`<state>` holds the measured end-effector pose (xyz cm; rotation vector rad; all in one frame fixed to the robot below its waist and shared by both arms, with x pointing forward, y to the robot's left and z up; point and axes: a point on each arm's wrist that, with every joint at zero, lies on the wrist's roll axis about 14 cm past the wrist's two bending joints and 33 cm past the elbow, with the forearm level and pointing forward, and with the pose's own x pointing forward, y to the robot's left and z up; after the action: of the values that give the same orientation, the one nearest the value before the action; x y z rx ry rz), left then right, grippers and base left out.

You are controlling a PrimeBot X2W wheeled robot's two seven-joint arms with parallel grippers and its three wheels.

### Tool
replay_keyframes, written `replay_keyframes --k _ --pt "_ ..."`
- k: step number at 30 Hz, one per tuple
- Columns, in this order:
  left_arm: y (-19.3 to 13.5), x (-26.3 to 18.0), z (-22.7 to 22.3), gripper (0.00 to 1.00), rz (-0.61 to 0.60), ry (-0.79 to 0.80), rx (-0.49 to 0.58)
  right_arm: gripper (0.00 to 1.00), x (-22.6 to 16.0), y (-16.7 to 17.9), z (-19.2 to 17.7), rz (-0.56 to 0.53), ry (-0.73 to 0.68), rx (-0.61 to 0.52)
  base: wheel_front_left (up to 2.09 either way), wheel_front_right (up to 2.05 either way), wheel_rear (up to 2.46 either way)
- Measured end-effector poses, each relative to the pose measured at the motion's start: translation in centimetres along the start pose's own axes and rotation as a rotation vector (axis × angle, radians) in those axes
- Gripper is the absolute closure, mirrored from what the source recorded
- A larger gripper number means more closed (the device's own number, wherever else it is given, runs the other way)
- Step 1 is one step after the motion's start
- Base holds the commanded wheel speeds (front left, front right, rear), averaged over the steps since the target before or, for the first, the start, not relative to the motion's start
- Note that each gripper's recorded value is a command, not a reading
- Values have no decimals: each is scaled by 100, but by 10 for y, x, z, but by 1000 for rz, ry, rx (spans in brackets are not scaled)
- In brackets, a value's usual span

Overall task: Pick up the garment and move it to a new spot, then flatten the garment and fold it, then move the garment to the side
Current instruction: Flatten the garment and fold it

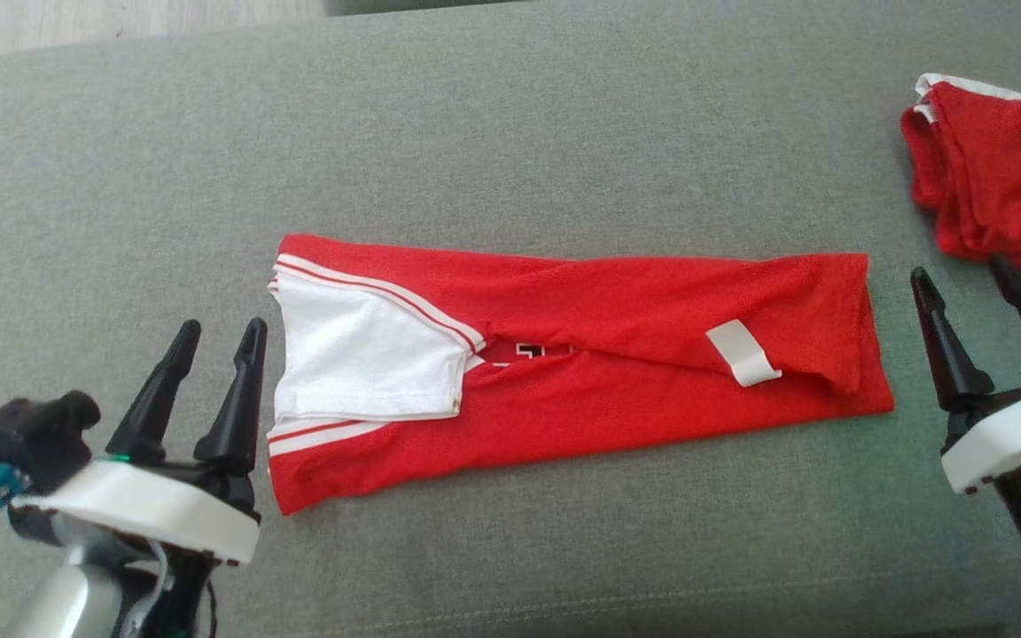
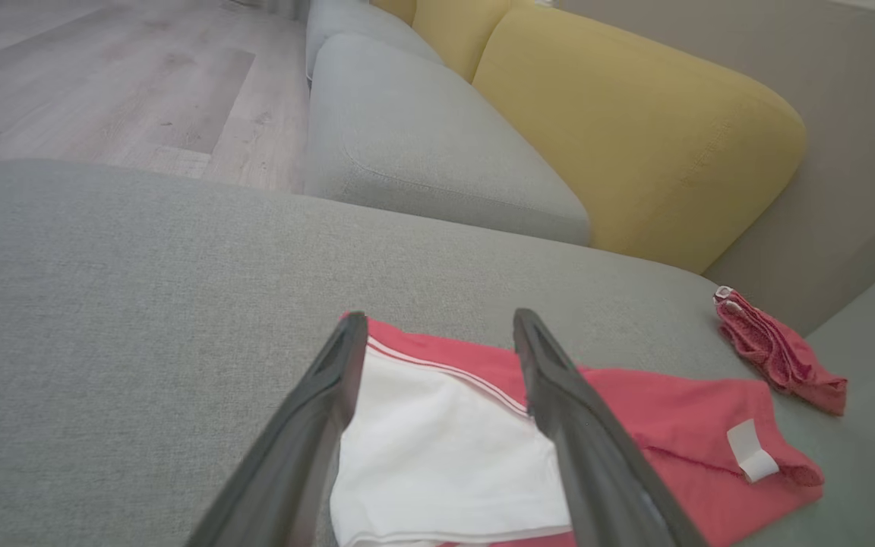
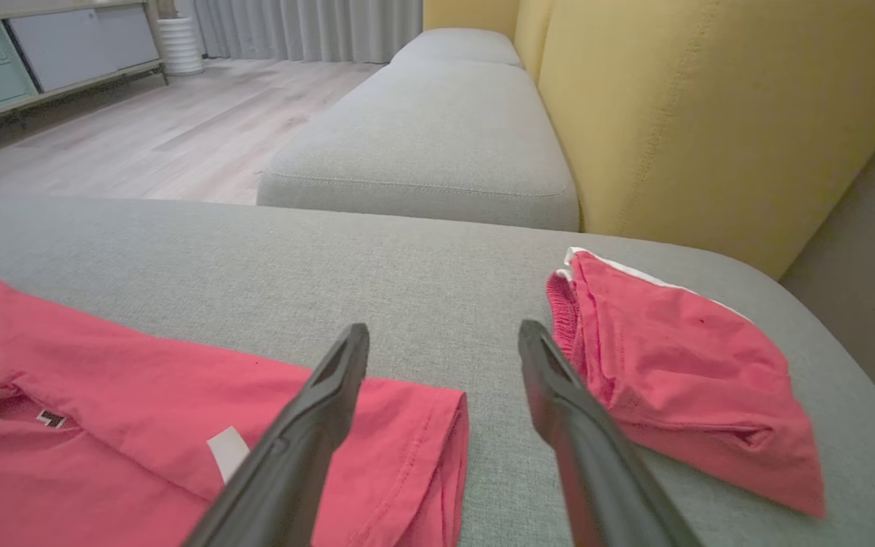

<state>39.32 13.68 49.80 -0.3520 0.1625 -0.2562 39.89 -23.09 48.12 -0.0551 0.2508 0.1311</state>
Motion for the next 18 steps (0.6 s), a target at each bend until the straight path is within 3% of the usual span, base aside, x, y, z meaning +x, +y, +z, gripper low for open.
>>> replay_keyframes --k 18 --pt "3 5 -7 0 77 -114 38 0 12 4 -22 -79 61 102 0 0 0"
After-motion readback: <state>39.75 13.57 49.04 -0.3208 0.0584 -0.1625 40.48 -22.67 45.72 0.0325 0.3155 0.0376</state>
